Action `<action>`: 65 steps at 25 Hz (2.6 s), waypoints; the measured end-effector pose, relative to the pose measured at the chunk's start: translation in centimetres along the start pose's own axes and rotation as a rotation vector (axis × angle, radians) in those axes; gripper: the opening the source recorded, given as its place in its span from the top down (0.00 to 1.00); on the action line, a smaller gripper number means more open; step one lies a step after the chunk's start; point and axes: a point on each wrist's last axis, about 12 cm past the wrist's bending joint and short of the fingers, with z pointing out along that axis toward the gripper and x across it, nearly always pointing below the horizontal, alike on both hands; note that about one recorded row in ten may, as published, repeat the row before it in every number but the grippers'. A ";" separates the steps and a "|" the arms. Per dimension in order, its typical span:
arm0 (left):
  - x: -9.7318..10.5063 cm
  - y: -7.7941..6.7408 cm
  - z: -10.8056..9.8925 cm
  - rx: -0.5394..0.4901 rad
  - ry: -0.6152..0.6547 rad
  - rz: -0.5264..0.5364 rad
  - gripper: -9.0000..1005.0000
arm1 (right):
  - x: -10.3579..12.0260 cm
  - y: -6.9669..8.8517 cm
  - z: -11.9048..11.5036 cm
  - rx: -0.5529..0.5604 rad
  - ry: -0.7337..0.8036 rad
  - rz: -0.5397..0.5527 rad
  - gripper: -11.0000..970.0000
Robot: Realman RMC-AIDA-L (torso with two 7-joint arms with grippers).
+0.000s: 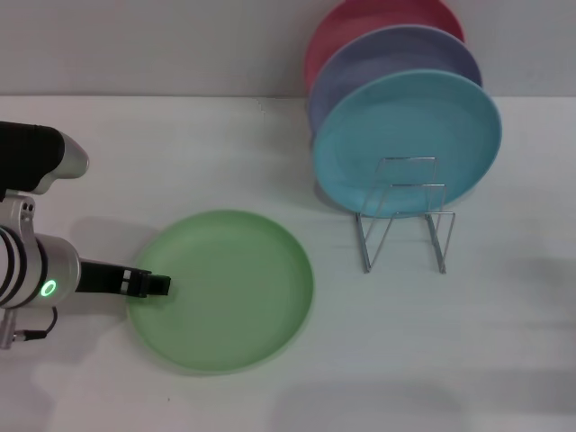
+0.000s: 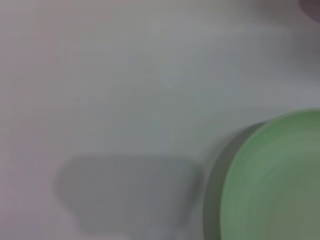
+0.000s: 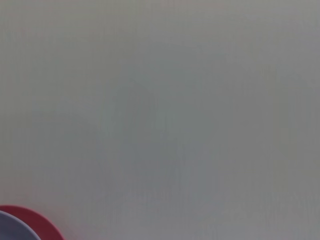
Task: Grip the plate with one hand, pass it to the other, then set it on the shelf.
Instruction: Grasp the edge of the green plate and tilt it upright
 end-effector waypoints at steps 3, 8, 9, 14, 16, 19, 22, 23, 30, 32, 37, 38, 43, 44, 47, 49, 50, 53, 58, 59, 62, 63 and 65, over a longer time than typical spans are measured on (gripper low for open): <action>0.1 0.0 0.1 0.002 0.012 0.001 0.20 | 0.0 0.0 0.0 0.000 0.000 0.000 0.15; 0.1 0.1 0.2 -0.001 0.023 0.006 0.31 | 0.0 0.0 0.0 -0.002 0.000 -0.001 0.15; 0.1 0.1 0.2 -0.001 0.021 0.007 0.41 | 0.0 0.0 0.0 -0.002 0.000 -0.001 0.15; 0.0 0.1 0.2 -0.002 0.016 0.007 0.60 | 0.0 -0.1 0.0 -0.002 0.000 -0.002 0.15; 0.1 0.2 0.3 -0.003 0.019 0.007 0.68 | 0.0 0.0 0.0 -0.002 0.000 -0.002 0.15; 0.0 0.2 0.3 -0.004 0.018 0.009 0.81 | 0.0 0.0 0.0 -0.002 0.001 -0.002 0.15; -0.2 0.1 0.2 -0.004 0.010 0.020 0.86 | 0.0 -0.1 0.0 -0.002 0.001 -0.002 0.15; -0.2 0.1 0.1 -0.004 0.008 0.024 0.86 | 0.0 -0.1 0.0 -0.002 0.001 -0.002 0.15; -0.5 0.2 0.0 -0.006 0.000 0.041 0.90 | -0.2 0.0 0.0 -0.006 -0.014 -0.001 0.15; -0.6 0.4 -0.1 -0.008 -0.005 0.046 0.91 | -0.2 0.0 0.0 -0.007 -0.017 -0.001 0.15; -1.3 0.5 -0.7 -0.005 -0.036 0.067 0.91 | -0.4 0.1 0.0 -0.012 -0.035 -0.001 0.15; -1.5 0.5 -0.9 -0.006 -0.045 0.072 0.91 | -0.5 0.2 0.0 -0.015 -0.042 0.000 0.15; -2.6 0.3 -2.2 0.021 -0.107 0.106 0.93 | -1.0 0.4 0.3 -0.029 -0.082 0.002 0.15; -2.8 0.3 -2.4 0.025 -0.117 0.109 0.94 | -1.4 0.7 0.5 -0.050 -0.122 0.007 0.15; -3.3 0.3 -2.9 0.025 -0.143 0.121 0.95 | -2.0 1.2 0.8 -0.087 -0.175 0.019 0.15; -3.6 0.3 -3.3 0.022 -0.160 0.130 0.95 | -2.6 1.5 1.3 -0.116 -0.216 0.030 0.15; -3.8 0.3 -3.5 0.020 -0.169 0.133 0.95 | -2.8 1.7 1.5 -0.129 -0.234 0.039 0.15; -4.1 0.4 -4.0 0.013 -0.192 0.142 0.95 | -3.5 2.2 2.7 -0.182 -0.280 0.106 0.15; -5.0 0.6 -5.1 -0.009 -0.257 0.163 0.95 | -5.1 4.4 6.6 -0.387 -0.317 0.273 0.15; -5.1 0.6 -5.2 -0.011 -0.268 0.167 0.95 | -5.7 5.0 7.8 -0.450 -0.318 0.314 0.15; -5.5 0.4 -5.6 -0.016 -0.295 0.178 0.95 | -7.6 6.6 11.2 -0.627 -0.264 0.410 0.15; -5.7 0.4 -5.8 -0.017 -0.307 0.182 0.95 | -8.4 7.2 12.5 -0.676 -0.221 0.425 0.15; -5.9 0.3 -6.0 -0.019 -0.325 0.187 0.95 | -9.7 8.6 14.7 -0.746 -0.104 0.449 0.15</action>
